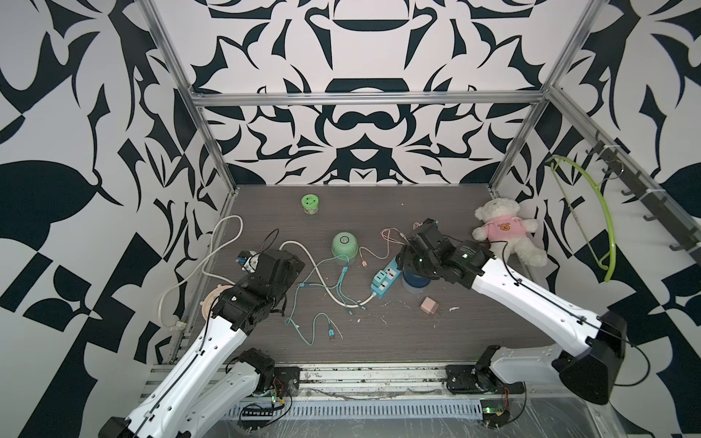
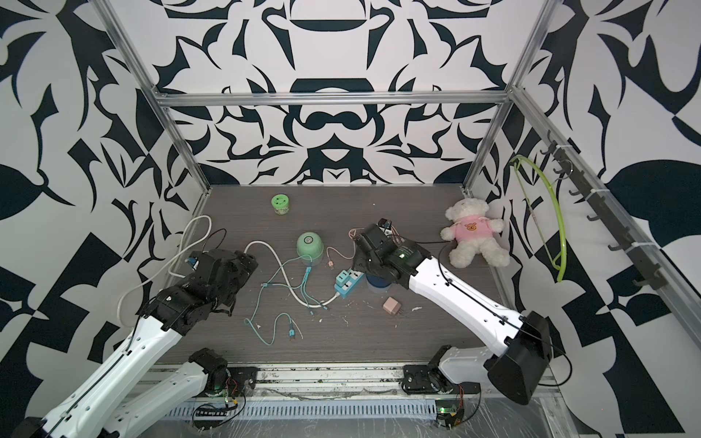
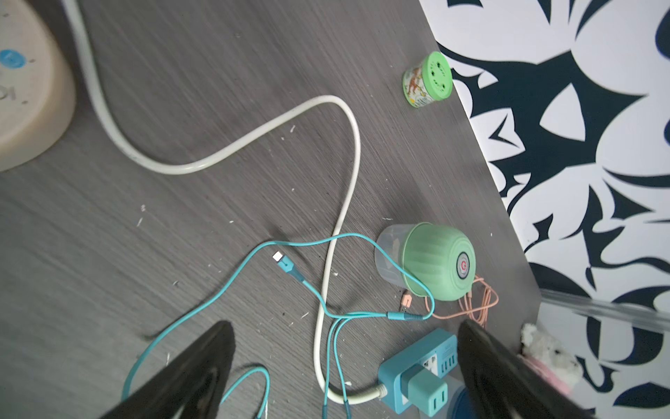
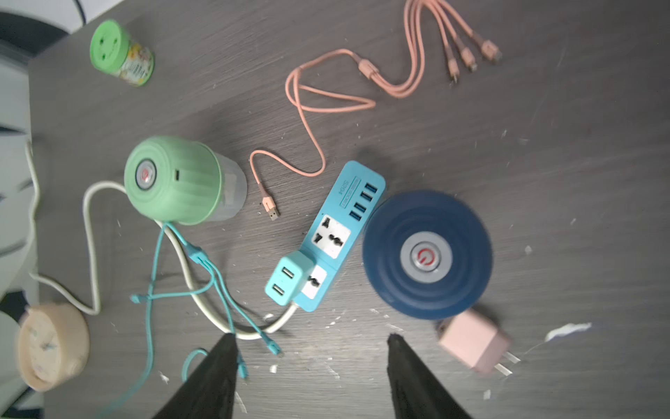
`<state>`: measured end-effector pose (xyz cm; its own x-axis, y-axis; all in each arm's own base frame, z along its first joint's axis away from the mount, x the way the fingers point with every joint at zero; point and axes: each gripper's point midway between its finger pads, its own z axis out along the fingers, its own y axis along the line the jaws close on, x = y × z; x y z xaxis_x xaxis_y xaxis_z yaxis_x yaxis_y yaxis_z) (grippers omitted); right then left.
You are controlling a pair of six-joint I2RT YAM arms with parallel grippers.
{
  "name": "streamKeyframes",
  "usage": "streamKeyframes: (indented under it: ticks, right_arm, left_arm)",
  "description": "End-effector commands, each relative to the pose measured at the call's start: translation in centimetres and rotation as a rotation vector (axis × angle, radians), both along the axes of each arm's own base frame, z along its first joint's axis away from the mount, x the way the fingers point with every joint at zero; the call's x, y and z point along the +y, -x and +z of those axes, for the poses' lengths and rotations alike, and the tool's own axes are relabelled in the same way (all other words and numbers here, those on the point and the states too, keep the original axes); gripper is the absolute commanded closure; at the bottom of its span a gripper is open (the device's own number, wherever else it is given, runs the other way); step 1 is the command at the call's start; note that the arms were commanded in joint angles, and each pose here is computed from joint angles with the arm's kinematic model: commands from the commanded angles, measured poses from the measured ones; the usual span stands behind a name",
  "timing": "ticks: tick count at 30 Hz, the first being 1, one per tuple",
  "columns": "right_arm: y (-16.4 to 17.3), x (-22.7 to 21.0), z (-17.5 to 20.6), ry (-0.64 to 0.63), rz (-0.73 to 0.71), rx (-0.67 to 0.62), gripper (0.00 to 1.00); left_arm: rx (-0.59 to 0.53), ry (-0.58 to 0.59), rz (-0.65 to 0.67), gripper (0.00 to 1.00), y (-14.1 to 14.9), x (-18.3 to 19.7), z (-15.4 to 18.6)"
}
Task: Charge the cordless meat grinders
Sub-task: Pick up the charging cable from the center of the board.
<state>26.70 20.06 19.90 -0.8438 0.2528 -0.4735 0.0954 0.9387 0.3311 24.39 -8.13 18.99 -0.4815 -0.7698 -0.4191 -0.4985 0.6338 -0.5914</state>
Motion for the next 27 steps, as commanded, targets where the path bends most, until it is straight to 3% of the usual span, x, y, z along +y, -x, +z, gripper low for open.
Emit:
streamKeyframes:
  ticks: [1, 6, 10, 14, 23, 27]
  right_arm:
    - [0.5, 0.8, -1.2, 0.096, 0.213, 0.02, 0.44]
    - [0.2, 0.4, -0.8, 0.188, 0.329, 0.04, 0.49]
    - [-1.4, -0.7, -0.8, 0.162, 0.318, 0.055, 0.51]
    - [-4.3, -0.5, -1.8, 0.089, 0.328, 0.078, 0.52]
    - [-11.7, 3.0, -5.6, 0.118, 0.383, 0.097, 0.49]
    - [-14.2, 4.3, -8.2, 0.136, 0.378, 0.126, 0.56]
  left_arm:
    - [-0.027, -0.023, -0.142, 0.01, -1.3, -2.1, 0.9]
    - [-0.003, -0.017, -0.23, 0.0, -2.2, -4.1, 0.5]
    - [0.021, 0.013, -0.27, 0.01, -2.4, -5.3, -0.1]
    - [0.032, 0.03, -0.266, 0.01, -2.5, -5.6, -0.8]
    - [0.002, 0.033, -0.221, 0.02, -2.6, -4.9, -0.4]
    - [0.004, 0.038, -0.208, 0.02, -2.6, -4.8, -0.6]
